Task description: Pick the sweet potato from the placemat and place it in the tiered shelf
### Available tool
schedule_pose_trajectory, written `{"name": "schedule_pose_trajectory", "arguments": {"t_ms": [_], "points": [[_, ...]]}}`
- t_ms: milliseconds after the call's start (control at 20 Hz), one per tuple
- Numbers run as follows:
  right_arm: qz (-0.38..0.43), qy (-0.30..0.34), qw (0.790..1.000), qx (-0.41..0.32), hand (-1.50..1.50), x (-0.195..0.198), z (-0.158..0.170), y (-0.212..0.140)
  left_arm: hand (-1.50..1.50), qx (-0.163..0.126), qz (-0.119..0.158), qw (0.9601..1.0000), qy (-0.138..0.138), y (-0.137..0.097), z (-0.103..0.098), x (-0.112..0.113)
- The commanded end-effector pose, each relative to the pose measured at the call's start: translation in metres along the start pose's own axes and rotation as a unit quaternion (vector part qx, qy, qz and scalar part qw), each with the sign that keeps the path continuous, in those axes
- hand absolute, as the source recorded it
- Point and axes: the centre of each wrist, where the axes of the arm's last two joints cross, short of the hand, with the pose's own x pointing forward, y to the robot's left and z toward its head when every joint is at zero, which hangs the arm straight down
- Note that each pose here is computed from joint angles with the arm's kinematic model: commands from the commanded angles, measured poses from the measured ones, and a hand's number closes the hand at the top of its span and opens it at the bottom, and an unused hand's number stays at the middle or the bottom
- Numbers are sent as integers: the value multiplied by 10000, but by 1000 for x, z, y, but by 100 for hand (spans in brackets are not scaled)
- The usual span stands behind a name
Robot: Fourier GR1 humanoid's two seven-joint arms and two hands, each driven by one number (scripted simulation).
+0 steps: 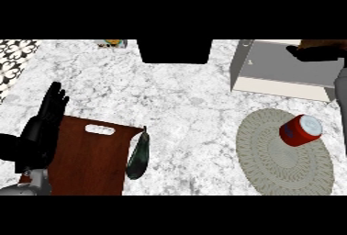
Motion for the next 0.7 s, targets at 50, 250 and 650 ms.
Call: {"name": "schedule_pose_trajectory", "arguments": {"t_ms": [50,250,650], "points": [[-70,261,9992,284,-150,-15,-7,15,0,44,243,9996,-100,-11,-12,13],[-432,11,9983,384,-150,-1,-18,9,0,12,156,9999,-58,-17,-15,17],[-1410,-165,9892,-362,-150,10,-33,-39,0,62,160,9998,-26,-13,0,3]]}}
